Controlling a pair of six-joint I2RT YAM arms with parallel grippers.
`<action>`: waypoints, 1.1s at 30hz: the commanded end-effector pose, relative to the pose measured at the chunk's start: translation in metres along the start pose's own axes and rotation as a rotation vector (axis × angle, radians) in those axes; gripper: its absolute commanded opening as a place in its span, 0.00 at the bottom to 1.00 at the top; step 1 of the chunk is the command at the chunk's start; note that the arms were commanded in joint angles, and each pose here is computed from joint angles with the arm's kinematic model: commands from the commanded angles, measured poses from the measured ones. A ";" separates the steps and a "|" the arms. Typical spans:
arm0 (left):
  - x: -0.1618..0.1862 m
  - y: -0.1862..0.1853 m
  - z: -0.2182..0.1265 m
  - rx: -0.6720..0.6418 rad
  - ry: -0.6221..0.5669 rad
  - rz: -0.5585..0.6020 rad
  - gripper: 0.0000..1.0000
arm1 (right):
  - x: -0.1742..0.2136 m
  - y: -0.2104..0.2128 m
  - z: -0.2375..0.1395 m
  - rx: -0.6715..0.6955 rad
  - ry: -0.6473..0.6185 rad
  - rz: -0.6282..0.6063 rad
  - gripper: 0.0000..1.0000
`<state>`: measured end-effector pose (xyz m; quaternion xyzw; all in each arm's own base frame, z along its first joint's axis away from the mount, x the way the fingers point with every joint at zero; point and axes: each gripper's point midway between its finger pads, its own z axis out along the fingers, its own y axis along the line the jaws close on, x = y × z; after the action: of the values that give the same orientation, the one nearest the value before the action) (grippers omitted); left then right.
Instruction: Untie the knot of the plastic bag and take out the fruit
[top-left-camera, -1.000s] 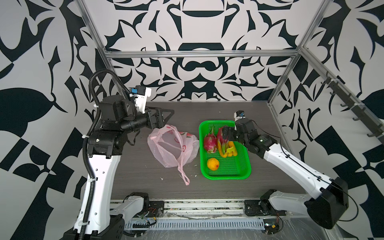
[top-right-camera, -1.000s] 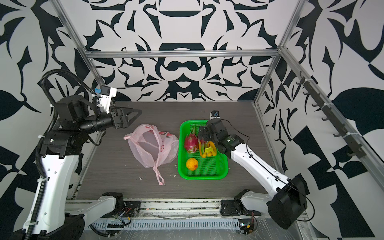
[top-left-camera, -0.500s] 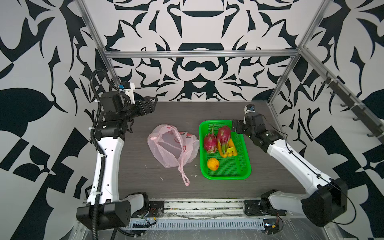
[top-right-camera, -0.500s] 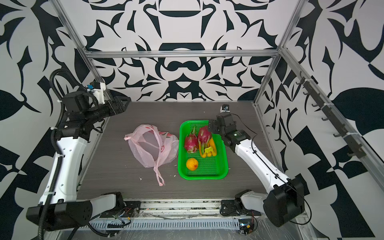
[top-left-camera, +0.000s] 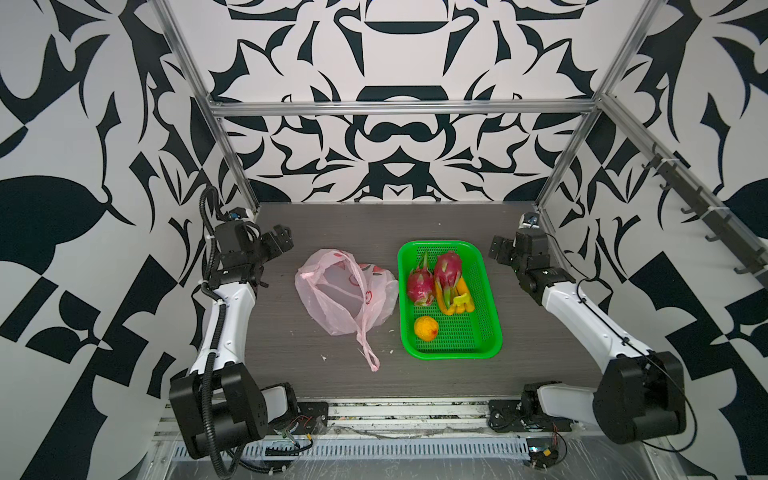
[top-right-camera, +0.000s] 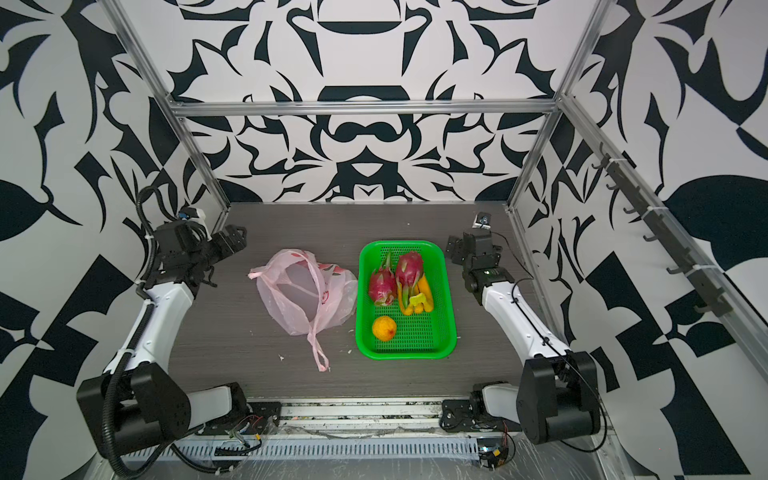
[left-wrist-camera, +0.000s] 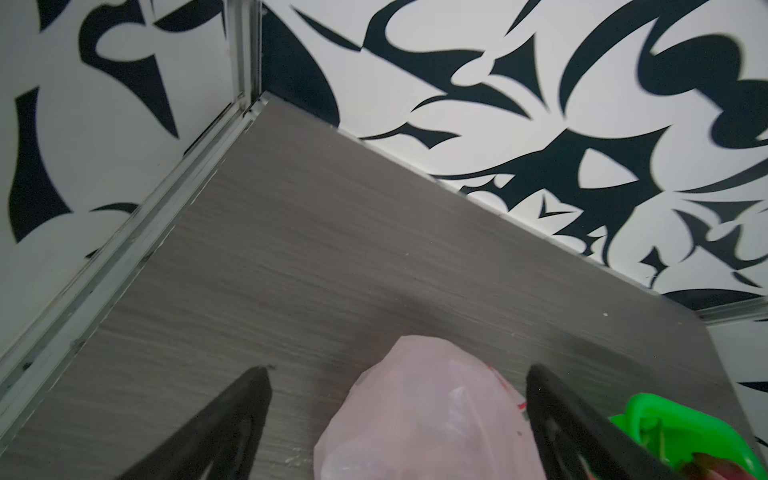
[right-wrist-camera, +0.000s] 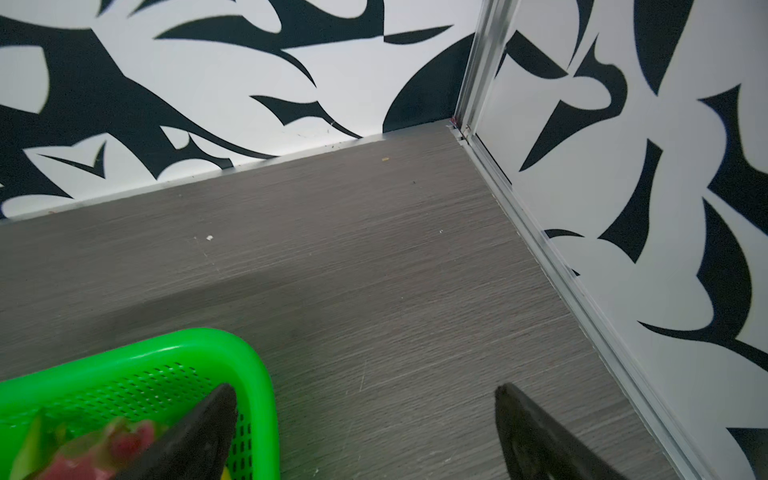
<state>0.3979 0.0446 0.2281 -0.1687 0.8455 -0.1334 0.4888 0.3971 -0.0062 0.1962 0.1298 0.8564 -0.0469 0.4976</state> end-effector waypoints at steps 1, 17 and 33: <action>-0.005 0.016 0.007 -0.066 -0.076 0.034 0.99 | -0.021 -0.008 0.002 0.031 -0.117 0.007 0.99; 0.065 0.044 0.030 -0.061 -0.074 0.087 0.99 | 0.046 -0.028 0.025 0.075 -0.079 -0.009 0.99; 0.093 0.037 0.013 -0.011 -0.250 0.157 0.99 | 0.066 -0.032 0.016 0.046 -0.188 -0.098 0.99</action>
<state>0.3550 0.0435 0.1208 -0.1417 0.8111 -0.0766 0.5623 0.3656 -0.0299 0.1057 0.1029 0.8397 -0.1004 0.5238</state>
